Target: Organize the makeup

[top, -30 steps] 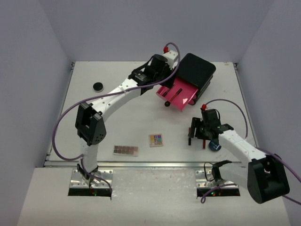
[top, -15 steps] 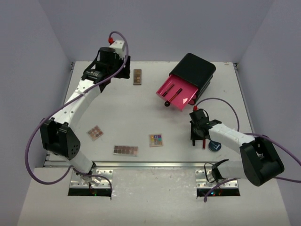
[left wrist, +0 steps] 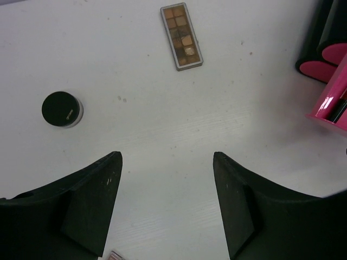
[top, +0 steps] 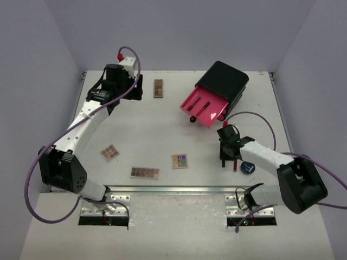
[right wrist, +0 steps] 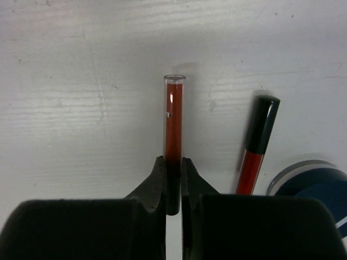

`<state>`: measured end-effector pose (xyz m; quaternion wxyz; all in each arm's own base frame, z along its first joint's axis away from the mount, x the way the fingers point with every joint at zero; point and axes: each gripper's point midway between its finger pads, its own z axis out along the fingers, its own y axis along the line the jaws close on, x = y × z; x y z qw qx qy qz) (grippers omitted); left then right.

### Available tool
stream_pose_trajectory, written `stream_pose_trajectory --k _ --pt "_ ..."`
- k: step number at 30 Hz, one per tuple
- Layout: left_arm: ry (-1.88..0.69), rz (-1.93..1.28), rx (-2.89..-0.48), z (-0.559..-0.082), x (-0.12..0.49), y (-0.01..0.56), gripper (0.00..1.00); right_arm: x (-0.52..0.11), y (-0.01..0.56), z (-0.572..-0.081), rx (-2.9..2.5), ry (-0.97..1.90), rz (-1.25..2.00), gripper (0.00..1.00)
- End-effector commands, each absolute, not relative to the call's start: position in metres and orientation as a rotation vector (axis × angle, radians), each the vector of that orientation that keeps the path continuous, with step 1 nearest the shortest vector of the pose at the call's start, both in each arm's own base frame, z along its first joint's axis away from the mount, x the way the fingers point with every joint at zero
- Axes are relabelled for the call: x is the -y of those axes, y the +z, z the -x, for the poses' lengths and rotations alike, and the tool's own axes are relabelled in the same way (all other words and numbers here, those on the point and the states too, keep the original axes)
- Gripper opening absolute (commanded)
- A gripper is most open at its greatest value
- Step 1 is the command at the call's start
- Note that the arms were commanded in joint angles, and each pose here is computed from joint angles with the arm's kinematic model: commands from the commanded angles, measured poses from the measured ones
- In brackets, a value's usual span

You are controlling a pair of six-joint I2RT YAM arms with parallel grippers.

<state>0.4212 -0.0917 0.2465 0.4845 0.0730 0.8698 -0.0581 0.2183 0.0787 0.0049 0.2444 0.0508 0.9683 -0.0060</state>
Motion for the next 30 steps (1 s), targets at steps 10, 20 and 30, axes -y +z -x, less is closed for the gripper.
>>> stream_pose_trajectory --k 10,20,30 --pt "-0.271 -0.216 -2.092 -0.420 0.108 0.239 0.66 -0.152 0.204 -0.282 -2.101 0.570 -0.106 0.00" --pt "-0.210 -0.231 -2.092 -0.427 0.100 0.232 0.66 -0.161 0.243 -0.373 -1.896 0.490 -0.245 0.00" --pt "-0.200 -0.239 -2.080 -0.424 0.099 0.230 0.67 -0.142 0.212 -0.413 -1.876 0.289 -0.321 0.00"
